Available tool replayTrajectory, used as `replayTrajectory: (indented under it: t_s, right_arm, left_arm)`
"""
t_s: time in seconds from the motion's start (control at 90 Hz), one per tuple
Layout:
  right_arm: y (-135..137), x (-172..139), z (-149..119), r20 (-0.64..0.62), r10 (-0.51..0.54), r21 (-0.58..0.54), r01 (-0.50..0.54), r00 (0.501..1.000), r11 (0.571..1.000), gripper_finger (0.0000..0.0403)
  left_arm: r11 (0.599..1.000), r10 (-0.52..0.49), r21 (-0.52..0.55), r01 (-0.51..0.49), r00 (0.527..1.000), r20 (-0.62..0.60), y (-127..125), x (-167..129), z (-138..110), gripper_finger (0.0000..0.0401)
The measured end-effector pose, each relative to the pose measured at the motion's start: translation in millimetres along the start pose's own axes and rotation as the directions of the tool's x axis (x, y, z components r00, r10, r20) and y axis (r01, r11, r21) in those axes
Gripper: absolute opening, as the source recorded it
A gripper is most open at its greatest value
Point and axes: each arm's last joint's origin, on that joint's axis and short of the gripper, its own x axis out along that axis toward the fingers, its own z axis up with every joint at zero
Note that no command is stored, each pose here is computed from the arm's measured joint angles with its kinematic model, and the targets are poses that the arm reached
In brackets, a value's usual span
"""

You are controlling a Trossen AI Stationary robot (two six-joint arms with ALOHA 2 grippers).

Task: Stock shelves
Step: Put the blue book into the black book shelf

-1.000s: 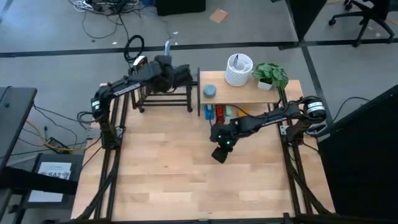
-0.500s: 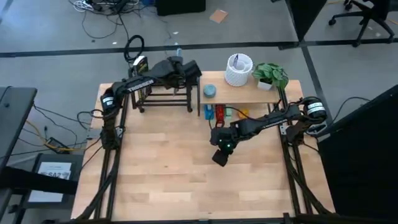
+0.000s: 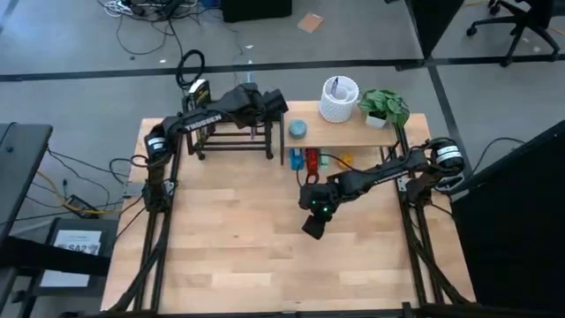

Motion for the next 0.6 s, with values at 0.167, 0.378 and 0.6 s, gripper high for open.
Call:
replayTrajectory:
  t_s: [0.167, 0.378, 0.6]
  right_arm:
    - [0.0, 0.0, 0.0, -0.001, 0.002, 0.000, -0.002, 1.000, 1.000, 0.0024]
    - [3.1, 1.3, -3.2, -0.013, 0.008, -0.011, -0.008, 1.000, 1.000, 0.0023]
    - [7.5, 3.3, -7.7, -0.024, 0.011, -0.027, -0.011, 1.000, 1.000, 0.0023]
  left_arm:
    - [1.000, 0.002, 0.000, -0.002, 1.000, 0.013, -0.9, -2.8, -2.4, 0.0004]
    - [1.000, 0.022, -0.009, -0.021, 0.989, 0.145, -5.2, -16.3, -11.1, 0.0003]
    - [1.000, 0.015, -0.007, -0.014, 0.982, 0.186, -15.1, -18.9, -24.6, 0.0002]
